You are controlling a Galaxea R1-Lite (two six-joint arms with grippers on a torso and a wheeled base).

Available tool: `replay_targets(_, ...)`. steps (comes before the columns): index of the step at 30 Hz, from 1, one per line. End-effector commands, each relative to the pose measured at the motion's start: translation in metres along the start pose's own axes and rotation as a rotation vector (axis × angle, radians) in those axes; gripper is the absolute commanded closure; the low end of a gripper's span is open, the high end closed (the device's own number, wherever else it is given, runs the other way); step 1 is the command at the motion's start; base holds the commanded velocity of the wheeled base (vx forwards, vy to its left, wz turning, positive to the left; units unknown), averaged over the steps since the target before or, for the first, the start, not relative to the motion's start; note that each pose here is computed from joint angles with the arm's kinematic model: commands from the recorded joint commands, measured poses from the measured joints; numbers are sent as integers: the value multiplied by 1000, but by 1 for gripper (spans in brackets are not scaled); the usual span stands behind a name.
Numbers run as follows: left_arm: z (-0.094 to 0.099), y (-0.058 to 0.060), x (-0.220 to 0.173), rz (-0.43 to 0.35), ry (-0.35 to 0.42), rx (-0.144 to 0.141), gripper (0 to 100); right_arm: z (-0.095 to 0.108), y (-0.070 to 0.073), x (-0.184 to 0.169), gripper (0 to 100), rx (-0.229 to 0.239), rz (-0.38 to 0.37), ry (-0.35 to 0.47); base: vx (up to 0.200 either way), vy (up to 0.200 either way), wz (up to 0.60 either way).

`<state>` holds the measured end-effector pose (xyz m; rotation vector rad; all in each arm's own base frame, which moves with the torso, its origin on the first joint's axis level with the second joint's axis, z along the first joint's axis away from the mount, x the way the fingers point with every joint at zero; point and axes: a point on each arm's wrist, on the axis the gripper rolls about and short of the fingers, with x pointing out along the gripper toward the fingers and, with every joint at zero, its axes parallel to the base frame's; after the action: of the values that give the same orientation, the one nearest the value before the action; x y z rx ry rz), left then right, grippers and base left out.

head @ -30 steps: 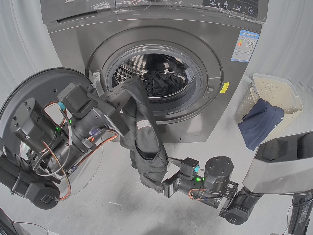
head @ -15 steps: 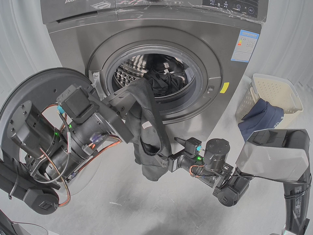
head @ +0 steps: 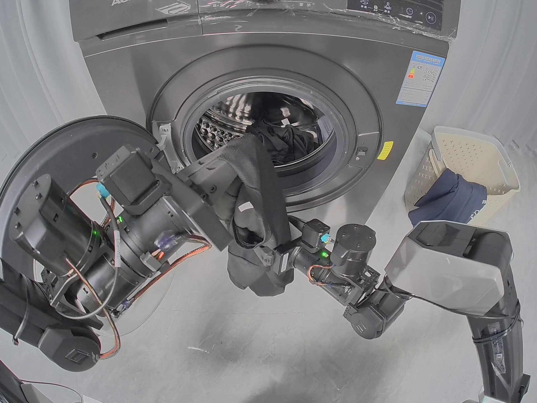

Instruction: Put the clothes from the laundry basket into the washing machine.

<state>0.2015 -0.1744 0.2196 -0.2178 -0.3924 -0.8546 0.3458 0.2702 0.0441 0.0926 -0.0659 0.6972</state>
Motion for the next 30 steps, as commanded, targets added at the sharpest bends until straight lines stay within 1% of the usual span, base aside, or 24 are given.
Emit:
replay_targets(1, 4, -3, -1, -10, -12, -4, 100, -20, -6, 15, 0, -3, -7, -5, 0, 0, 0)
replay_targets(3, 4, -2, -1, -7, -12, -3, 100, -21, -8, 18, 0, -7, -11, -13, 0, 0, 0)
replay_targets(4, 4, -2, 0, -7, -13, -3, 100, -22, -13, 22, 0, -10, -20, -21, 0, 0, 0)
replay_targets(5, 4, -2, 0, -9, -13, -3, 100, -22, -14, 23, 0, -10, -23, -23, 0, 0, 0)
replay_targets(8, 5, -2, 0, -6, -17, -3, 100, -19, -19, 26, 0, -12, -33, -41, 0, 0, 0)
replay_targets(9, 5, -2, 0, -6, -17, -3, 100, -18, -19, 26, 100, -12, -32, -42, 0, 0, 0)
replay_targets(12, 3, 1, 0, 4, -11, -2, 100, -12, -21, 26, 100, -14, -37, -62, 0, 0, 0)
replay_targets(15, 0, 4, 1, 18, -1, 0, 100, -11, -25, 24, 100, -15, -43, -63, 0, 0, 0)
replay_targets(16, -4, 13, 0, 47, 12, 11, 100, -6, -27, 19, 100, -14, -51, -63, 0, 0, 0)
replay_targets(19, -16, 31, -1, 111, 52, 29, 100, 5, -33, 7, 100, -14, -68, -60, 0, 0, 0)
replay_targets(20, -20, 35, -1, 124, 65, 32, 100, 7, -34, 4, 100, -13, -71, -60, 0, 0, 0)
replay_targets(21, -21, 35, -1, 125, 68, 32, 100, 8, -34, 3, 100, -12, -72, -60, 0, 0, 0)
replay_targets(23, -36, 47, -7, 167, 127, 39, 100, 18, -41, -8, 100, -9, -92, -58, 0, 0, 0)
replay_targets(24, -36, 47, -7, 167, 127, 39, 100, 19, -41, -9, 100, -8, -92, -59, 0, 0, 0)
replay_targets(25, -44, 51, -10, 177, 161, 39, 100, 27, -44, -15, 100, -8, -101, -64, 0, 0, 0)
replay_targets(27, -50, 50, -13, 177, 188, 33, 100, 34, -45, -17, 100, -7, -106, -73, 0, 0, 0)
replay_targets(28, -57, 51, -17, 181, 221, 29, 100, 42, -44, -19, 100, -7, -106, -90, 0, 0, 0)
replay_targets(30, -67, 50, -23, 181, 267, 21, 100, 52, -43, -21, 100, -3, -109, -111, 0, 0, 0)
